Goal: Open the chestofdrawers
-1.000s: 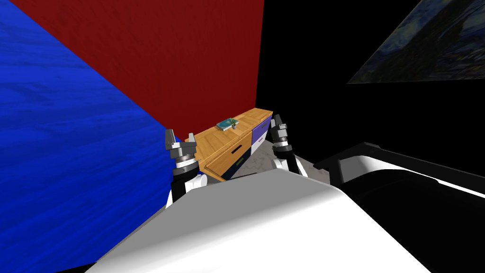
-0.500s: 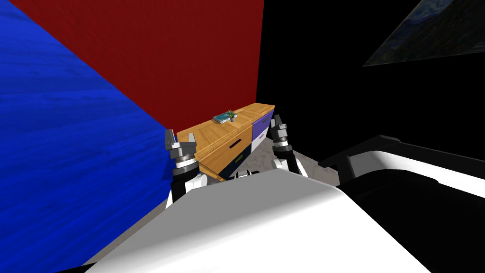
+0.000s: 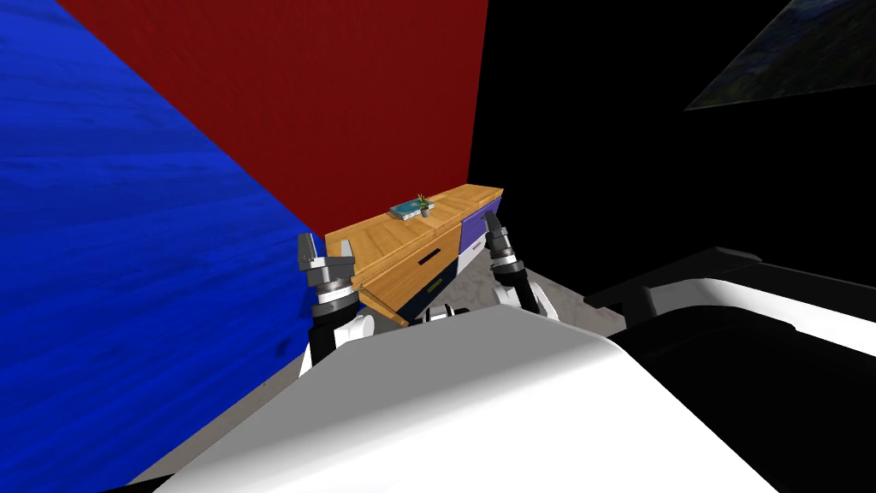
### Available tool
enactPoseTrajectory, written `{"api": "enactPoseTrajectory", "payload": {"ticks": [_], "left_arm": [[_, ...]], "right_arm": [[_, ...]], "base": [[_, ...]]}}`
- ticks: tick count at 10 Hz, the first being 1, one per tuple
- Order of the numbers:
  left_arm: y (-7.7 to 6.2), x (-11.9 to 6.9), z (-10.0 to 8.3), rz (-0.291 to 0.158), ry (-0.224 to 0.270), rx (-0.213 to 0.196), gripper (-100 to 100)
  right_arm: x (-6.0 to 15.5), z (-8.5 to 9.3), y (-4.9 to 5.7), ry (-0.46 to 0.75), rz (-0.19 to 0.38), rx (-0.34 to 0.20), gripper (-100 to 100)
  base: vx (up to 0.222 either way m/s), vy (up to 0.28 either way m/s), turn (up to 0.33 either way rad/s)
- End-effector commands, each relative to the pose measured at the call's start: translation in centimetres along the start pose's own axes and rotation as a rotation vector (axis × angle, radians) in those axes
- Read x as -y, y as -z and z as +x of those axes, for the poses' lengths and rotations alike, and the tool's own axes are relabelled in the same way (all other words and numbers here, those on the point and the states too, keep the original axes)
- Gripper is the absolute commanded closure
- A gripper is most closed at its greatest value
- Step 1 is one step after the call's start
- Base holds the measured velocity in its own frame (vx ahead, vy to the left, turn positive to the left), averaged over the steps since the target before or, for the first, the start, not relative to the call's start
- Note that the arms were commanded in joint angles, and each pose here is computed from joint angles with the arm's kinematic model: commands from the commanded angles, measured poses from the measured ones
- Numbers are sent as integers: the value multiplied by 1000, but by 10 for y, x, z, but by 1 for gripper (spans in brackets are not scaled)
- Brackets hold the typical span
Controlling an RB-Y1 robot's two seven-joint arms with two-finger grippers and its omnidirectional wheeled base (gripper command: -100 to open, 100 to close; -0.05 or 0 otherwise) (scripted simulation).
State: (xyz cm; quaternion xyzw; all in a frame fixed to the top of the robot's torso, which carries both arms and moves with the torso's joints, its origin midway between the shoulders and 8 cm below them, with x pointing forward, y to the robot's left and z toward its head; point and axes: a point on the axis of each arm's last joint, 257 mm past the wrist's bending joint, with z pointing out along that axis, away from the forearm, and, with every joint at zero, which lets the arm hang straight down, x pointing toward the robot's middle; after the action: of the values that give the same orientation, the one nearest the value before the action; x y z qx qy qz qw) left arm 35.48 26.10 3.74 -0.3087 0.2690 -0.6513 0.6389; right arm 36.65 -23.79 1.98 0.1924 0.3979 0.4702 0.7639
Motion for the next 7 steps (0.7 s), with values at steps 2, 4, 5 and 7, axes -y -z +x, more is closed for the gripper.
{"api": "enactPoseTrajectory", "payload": {"ticks": [2,4,5,7], "left_arm": [[0,0,0,0,0,0,0],[0,0,0,0,0,0,0],[0,0,0,0,0,0,0],[0,0,0,0,0,0,0]], "right_arm": [[9,6,1,127,6,-34,-100],[16,11,1,206,10,-56,-100],[24,15,2,280,14,-78,-100],[32,19,2,363,17,-101,-100]], "base": [[3,21,53],[0,19,56],[4,25,68],[4,27,59]]}}
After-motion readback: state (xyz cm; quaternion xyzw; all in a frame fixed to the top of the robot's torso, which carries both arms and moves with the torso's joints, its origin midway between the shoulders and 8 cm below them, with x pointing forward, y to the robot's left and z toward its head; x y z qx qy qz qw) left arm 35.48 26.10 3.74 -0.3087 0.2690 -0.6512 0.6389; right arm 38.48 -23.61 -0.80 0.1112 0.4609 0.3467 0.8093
